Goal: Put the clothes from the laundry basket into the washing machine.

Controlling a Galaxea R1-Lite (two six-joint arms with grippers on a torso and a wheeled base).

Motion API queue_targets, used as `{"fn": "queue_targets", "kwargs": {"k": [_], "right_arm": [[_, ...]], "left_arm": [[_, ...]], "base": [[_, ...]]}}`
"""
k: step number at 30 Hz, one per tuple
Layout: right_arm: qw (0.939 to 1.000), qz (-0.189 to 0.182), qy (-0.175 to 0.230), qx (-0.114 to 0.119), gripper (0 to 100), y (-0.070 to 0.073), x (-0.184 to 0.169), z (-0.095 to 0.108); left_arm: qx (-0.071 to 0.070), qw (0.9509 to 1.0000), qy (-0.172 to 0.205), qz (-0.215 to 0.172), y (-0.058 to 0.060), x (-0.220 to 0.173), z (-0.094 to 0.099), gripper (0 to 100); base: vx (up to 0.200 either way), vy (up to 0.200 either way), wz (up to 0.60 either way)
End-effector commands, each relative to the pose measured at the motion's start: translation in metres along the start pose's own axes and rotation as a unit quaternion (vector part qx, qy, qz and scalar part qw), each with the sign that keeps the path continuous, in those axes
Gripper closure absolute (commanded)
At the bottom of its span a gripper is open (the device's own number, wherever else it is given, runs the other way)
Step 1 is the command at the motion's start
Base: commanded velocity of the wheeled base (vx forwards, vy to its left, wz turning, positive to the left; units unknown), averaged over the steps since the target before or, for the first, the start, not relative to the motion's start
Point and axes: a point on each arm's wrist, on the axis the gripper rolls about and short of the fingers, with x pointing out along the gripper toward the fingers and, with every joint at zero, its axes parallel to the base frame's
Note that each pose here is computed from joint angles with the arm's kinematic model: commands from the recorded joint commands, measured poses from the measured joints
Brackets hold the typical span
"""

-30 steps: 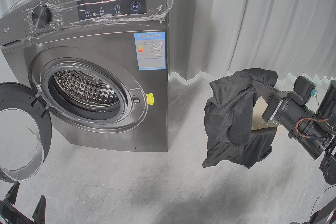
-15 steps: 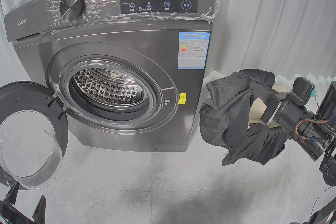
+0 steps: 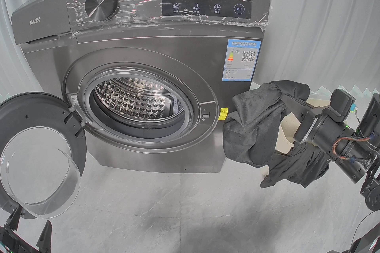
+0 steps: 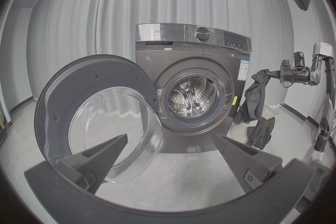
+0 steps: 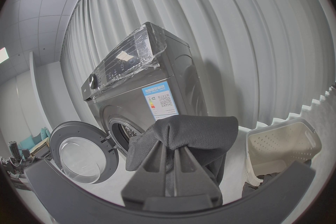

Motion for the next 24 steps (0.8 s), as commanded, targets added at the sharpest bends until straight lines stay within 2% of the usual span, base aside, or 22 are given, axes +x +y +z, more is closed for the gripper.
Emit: {"fn": "queue_targets", "kwargs": {"k": [1,12,24], "right_arm": [[1.0000,0.000,0.001,0.000,100,0.0000,-0.0001,-0.0004],[1.0000,-0.002,0.006,0.003,100,-0.0010,-0.0010,-0.0029],[1.0000,-0.001,0.007,0.006,100,-0.0007,-0.0008,-0.0034]], "left_arm": [[0.000,1.0000,0.002,0.000,0.0001,0.0002,-0.0048,0],[-0.001,1.0000,0.002,0.000,0.0001,0.0002,-0.0048,0],[-0.001,1.0000,0.002,0.000,0.0001,0.0002,-0.0048,0]], "base": [[0.000,0.000,0.00],[0.000,0.000,0.00],[0.000,0.200,0.00]]}}
